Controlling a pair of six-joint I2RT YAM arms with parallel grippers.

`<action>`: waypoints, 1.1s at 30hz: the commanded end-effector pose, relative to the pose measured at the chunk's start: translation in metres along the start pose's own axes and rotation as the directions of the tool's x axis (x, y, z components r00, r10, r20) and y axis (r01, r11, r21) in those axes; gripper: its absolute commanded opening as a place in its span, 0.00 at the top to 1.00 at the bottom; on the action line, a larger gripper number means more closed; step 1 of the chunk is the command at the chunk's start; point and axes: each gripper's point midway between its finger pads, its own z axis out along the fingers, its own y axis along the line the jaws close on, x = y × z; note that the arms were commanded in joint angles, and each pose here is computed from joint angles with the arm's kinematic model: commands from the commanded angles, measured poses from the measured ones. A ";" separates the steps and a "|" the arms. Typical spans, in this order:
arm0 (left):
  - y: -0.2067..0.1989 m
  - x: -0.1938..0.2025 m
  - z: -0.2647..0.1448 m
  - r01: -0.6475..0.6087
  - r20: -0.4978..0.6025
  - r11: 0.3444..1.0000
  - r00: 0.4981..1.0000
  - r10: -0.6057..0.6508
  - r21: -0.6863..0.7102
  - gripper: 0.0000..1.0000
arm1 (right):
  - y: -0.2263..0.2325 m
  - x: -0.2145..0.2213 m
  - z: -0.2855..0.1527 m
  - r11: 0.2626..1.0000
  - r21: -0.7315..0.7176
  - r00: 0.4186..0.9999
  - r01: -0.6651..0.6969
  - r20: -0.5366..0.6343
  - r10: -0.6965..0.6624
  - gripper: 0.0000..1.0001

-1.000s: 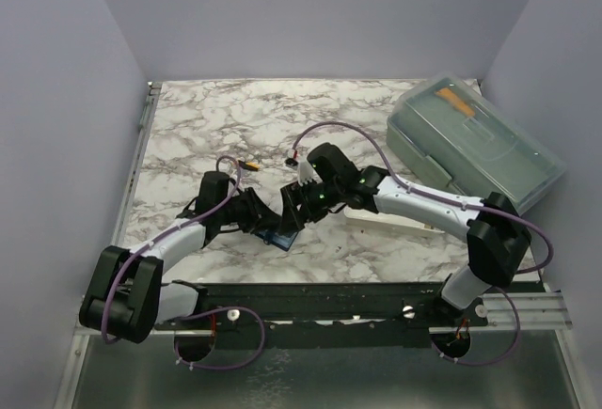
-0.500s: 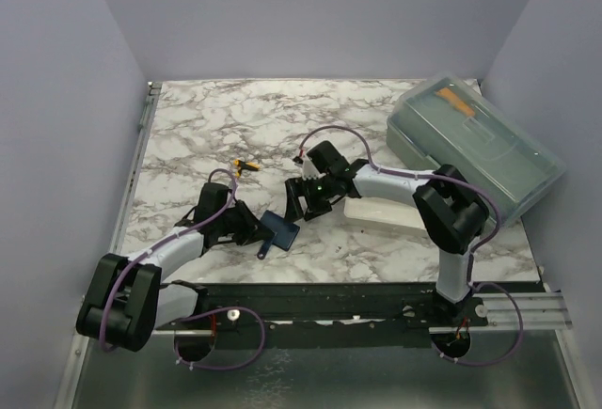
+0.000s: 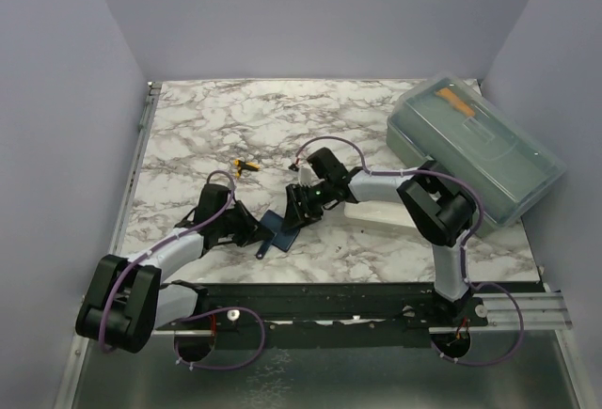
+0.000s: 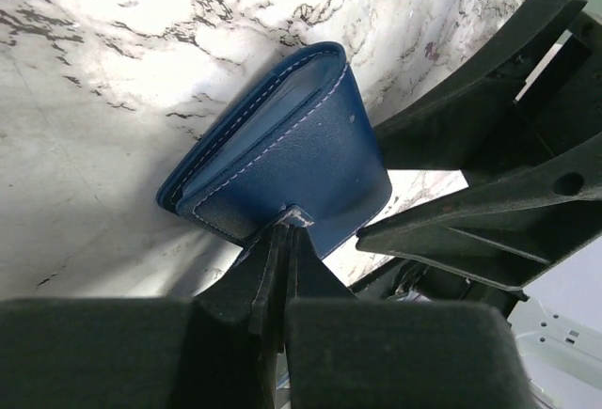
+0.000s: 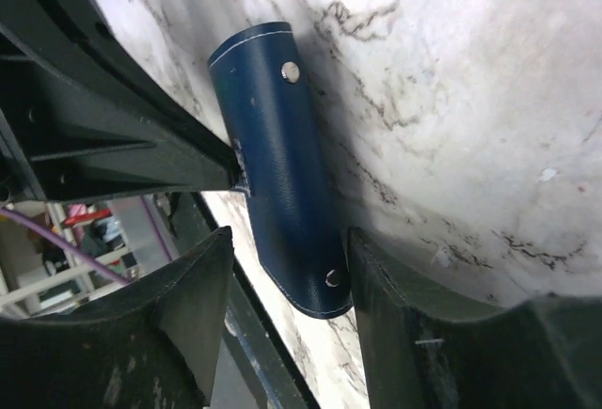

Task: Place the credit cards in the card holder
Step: Close the card holder at the center of the board.

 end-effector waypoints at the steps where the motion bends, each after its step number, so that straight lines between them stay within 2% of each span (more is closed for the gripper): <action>1: 0.045 0.004 0.000 0.045 0.049 0.986 0.998 -0.038 -0.159 1.00 | 0.007 0.010 0.007 0.995 -0.095 0.999 -0.019 -0.033 0.016 0.47; 5: 0.034 0.000 -0.002 0.036 0.061 0.991 0.998 -0.029 -0.128 1.00 | 0.011 0.006 0.009 0.992 -0.128 1.000 -0.011 -0.027 0.008 0.56; 12: -0.006 -0.010 -0.013 -0.019 0.073 1.000 0.997 0.021 -0.018 1.00 | 0.027 -0.010 -0.010 0.996 -0.085 0.999 0.013 0.046 -0.010 0.87; 15: -0.041 -0.019 -0.028 -0.085 0.096 0.994 0.992 0.078 0.071 0.83 | 0.023 -0.019 -0.027 0.998 0.054 0.996 0.036 0.082 -0.041 0.98; 17: -0.060 -0.029 -0.041 -0.145 0.137 0.986 0.982 0.132 0.087 0.74 | 0.012 -0.030 -0.046 0.975 0.214 0.990 0.054 0.116 -0.080 1.00; 20: -0.080 -0.044 -0.064 -0.214 0.197 0.974 0.961 0.196 0.072 0.65 | 0.002 -0.042 -0.079 0.903 0.424 0.981 0.068 0.135 -0.137 1.00; 23: -0.091 -0.060 -0.082 -0.241 0.263 0.969 0.939 0.221 0.046 0.60 | 0.000 -0.050 -0.112 0.792 0.608 0.971 0.061 0.149 -0.189 1.00; 27: -0.082 -0.078 -0.093 -0.194 0.321 0.981 0.927 0.193 -0.031 0.58 | -0.007 -0.058 -0.152 0.479 0.878 0.958 0.003 0.134 -0.253 1.00; 30: -0.063 -0.088 -0.094 -0.119 0.345 0.989 0.927 0.143 -0.090 0.55 | -0.024 -0.047 -0.159 0.248 0.969 0.968 -0.005 0.067 -0.241 0.99; 33: -0.041 -0.096 -0.093 -0.023 0.351 0.991 0.934 0.067 -0.128 0.54 | -0.035 -0.043 -0.141 0.117 0.993 0.969 0.024 0.006 -0.249 0.96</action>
